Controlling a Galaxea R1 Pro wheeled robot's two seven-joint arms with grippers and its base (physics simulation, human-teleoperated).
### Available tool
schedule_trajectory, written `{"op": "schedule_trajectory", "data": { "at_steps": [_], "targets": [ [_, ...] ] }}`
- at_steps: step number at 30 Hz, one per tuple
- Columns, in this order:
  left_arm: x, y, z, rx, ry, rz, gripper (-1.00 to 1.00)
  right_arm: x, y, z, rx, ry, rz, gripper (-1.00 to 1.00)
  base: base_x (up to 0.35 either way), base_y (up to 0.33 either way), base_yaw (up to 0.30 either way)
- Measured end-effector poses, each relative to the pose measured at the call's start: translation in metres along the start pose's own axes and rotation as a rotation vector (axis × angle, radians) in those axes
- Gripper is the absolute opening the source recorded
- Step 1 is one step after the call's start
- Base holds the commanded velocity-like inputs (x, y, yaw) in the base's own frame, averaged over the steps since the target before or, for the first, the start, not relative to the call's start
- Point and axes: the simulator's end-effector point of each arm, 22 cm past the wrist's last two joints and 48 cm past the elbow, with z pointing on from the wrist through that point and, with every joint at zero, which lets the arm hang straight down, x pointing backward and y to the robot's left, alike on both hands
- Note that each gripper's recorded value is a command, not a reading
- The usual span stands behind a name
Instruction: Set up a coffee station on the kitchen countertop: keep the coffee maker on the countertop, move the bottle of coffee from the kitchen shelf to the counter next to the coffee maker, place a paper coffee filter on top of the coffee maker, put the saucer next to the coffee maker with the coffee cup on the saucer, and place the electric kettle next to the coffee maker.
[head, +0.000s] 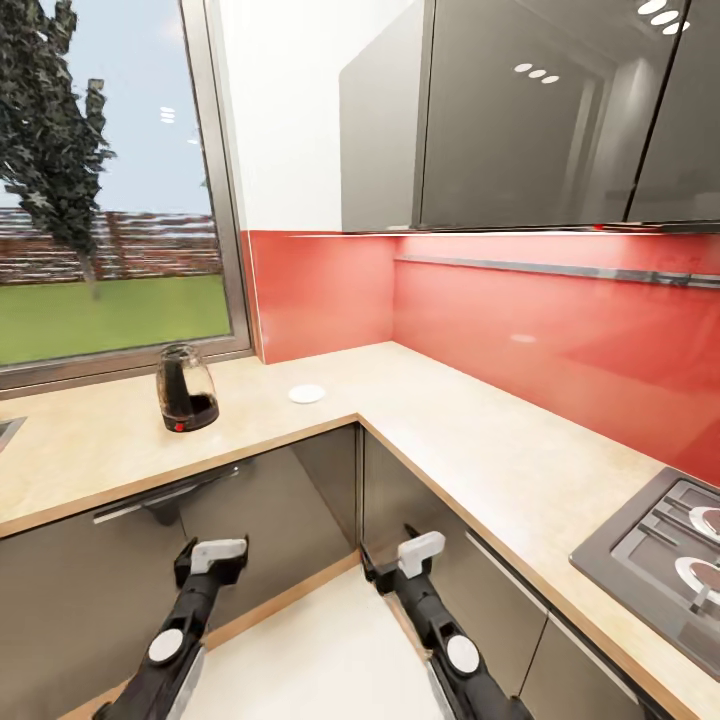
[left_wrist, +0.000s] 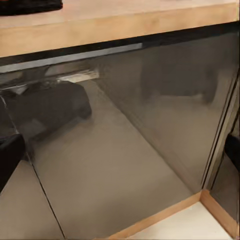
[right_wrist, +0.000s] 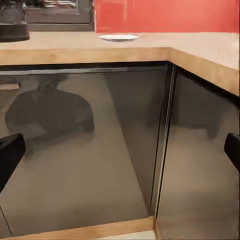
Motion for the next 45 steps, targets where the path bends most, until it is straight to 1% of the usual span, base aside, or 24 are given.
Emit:
{"op": "schedule_trajectory", "data": {
  "at_steps": [1,3,4,6,8,9,10,11,12,13,14,15,16,19,21,22,23,25,26,28,31,34,40,45],
  "targets": [
    [-0.014,-0.005,0.007,0.003,-0.003,-0.008,1.00,-0.017,-0.003,0.004,0.004,-0.031,-0.008,1.00,0.000,0.000,0.000],
    [-0.030,-0.010,0.014,0.006,-0.006,-0.017,1.00,-0.034,-0.007,0.009,0.009,-0.059,-0.016,1.00,0.000,0.000,0.000],
    [-0.045,-0.014,0.022,0.008,-0.009,-0.023,1.00,-0.051,-0.011,0.014,0.014,-0.078,-0.022,1.00,0.000,0.000,0.000],
    [-0.067,-0.018,0.033,0.011,-0.011,-0.029,1.00,-0.072,-0.017,0.024,0.020,-0.084,-0.028,1.00,0.000,0.000,0.000],
    [-0.085,-0.021,0.044,0.015,-0.002,-0.040,1.00,-0.088,-0.024,0.034,0.025,-0.067,-0.031,1.00,0.000,0.000,0.000],
    [-0.097,-0.031,0.061,0.064,0.097,-0.096,1.00,-0.114,-0.037,0.055,0.039,-0.023,-0.040,1.00,0.000,0.000,0.000],
    [-0.150,-0.038,0.079,0.095,0.060,-0.123,1.00,-0.154,-0.046,0.070,0.049,-0.067,-0.062,1.00,0.000,0.000,0.000],
    [-0.147,-0.044,0.080,0.124,0.101,-0.141,1.00,-0.161,-0.051,0.075,0.060,-0.063,-0.065,1.00,0.000,0.000,0.000],
    [-0.152,-0.048,0.082,0.138,0.113,-0.149,1.00,-0.168,-0.054,0.078,0.066,-0.064,-0.069,1.00,0.000,0.000,0.000],
    [-0.166,-0.055,0.088,0.176,0.150,-0.164,1.00,-0.184,-0.060,0.087,0.078,-0.052,-0.077,1.00,0.000,0.000,0.000],
    [-0.178,-0.060,0.092,0.196,0.169,-0.171,1.00,-0.195,-0.065,0.093,0.085,-0.041,-0.081,1.00,0.000,0.000,0.000],
    [-0.198,-0.068,0.095,0.233,0.242,-0.177,1.00,-0.217,-0.074,0.107,0.099,0.003,-0.091,1.00,0.000,0.000,0.000],
    [-0.226,-0.072,0.097,0.254,0.254,-0.182,1.00,-0.237,-0.079,0.116,0.105,0.012,-0.103,1.00,0.000,0.000,0.000],
    [-0.237,-0.083,0.093,0.300,0.323,-0.200,1.00,-0.248,-0.088,0.130,0.114,0.071,-0.113,1.00,0.000,0.000,0.000],
    [-0.240,-0.089,0.091,0.322,0.352,-0.210,1.00,-0.248,-0.092,0.135,0.119,0.100,-0.112,1.00,0.000,0.000,0.000],
    [-0.232,-0.100,0.086,0.367,0.436,-0.241,1.00,-0.243,-0.112,0.138,0.145,0.161,-0.040,1.00,0.000,0.000,0.000],
    [-0.227,-0.102,0.085,0.374,0.461,-0.249,1.00,-0.241,-0.120,0.138,0.150,0.171,0.017,1.00,0.000,0.000,0.000],
    [-0.218,-0.103,0.083,0.379,0.489,-0.259,1.00,-0.238,-0.127,0.137,0.142,0.177,0.122,1.00,0.000,0.000,0.000],
    [-0.217,-0.102,0.083,0.379,0.493,-0.260,1.00,-0.238,-0.127,0.137,0.137,0.176,0.143,1.00,0.000,0.000,0.000],
    [-0.210,-0.092,0.084,0.365,0.504,-0.261,1.00,-0.239,-0.127,0.137,0.126,0.172,0.190,1.00,0.000,0.000,0.000],
    [-0.207,-0.084,0.084,0.357,0.509,-0.262,1.00,-0.239,-0.126,0.137,0.121,0.171,0.211,1.00,0.000,0.000,0.000],
    [-0.207,-0.082,0.084,0.355,0.508,-0.263,1.00,-0.238,-0.124,0.137,0.116,0.173,0.216,1.00,0.064,0.000,0.000],
    [-0.208,-0.082,0.084,0.357,0.504,-0.265,1.00,-0.235,-0.124,0.137,0.115,0.179,0.219,1.00,0.314,0.000,0.000],
    [-0.208,-0.084,0.084,0.361,0.505,-0.268,1.00,-0.223,-0.122,0.138,0.114,0.204,0.224,1.00,0.337,-0.028,0.000]
  ]
}}
